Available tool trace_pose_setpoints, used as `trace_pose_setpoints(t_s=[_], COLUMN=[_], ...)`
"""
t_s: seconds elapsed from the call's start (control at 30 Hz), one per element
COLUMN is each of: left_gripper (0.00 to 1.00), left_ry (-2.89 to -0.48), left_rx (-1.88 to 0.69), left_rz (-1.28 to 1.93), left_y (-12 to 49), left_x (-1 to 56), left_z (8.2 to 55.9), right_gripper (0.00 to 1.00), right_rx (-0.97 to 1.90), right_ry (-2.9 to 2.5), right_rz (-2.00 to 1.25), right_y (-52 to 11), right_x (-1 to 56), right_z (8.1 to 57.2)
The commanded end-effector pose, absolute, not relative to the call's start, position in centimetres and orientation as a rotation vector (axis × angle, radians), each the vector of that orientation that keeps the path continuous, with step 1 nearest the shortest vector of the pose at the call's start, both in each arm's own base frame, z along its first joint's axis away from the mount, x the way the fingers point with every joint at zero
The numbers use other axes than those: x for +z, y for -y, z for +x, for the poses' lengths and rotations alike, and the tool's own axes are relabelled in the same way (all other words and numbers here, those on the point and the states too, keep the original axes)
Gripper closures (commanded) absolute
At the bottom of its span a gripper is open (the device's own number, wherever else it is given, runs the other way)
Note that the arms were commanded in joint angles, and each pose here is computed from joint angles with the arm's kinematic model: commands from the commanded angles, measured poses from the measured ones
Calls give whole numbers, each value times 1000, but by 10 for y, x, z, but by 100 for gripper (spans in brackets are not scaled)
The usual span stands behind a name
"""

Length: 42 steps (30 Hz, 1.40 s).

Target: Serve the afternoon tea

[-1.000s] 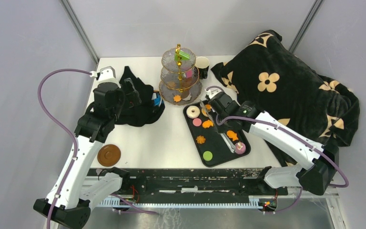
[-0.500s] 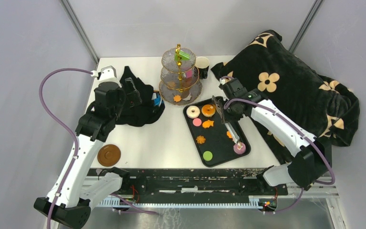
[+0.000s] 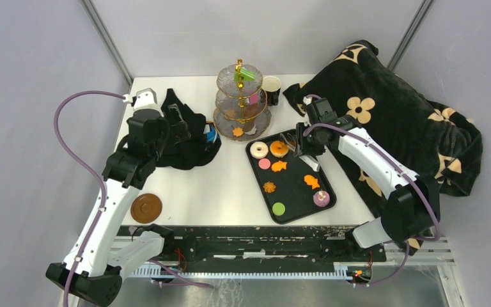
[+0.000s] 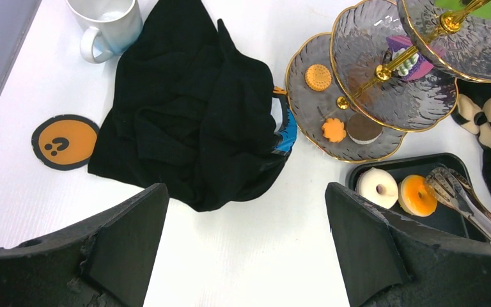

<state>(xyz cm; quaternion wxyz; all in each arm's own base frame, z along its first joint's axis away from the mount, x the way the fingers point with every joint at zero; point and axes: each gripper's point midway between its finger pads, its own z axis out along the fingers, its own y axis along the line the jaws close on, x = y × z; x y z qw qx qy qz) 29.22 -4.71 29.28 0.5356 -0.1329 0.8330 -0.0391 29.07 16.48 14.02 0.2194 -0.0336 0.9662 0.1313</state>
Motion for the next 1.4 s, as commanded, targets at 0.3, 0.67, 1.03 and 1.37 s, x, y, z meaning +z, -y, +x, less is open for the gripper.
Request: trace_pose_setpoints(t_s=[0.3,0.67,1.03,1.37], left_gripper=[1,1,1,1], left_ry=[-1932,-1935,-1926,-1925], left_rx=[-74,-93,-106,-117], left_rz=[-317,-317,-319,-319], left_y=[42,45,45,47], left_x=[305,304,307,309], left_z=[299,299,296,296], right_gripper=[58,53,54,53], right_rx=[435,458,484,534], right_ry=[-2604,-2609,-2591,-2610], right_rz=[-28,-54,-22,-9], right_y=[-163,-159,-156,-159], right_x=[149,153,154,146], right_z=[302,283,273,268])
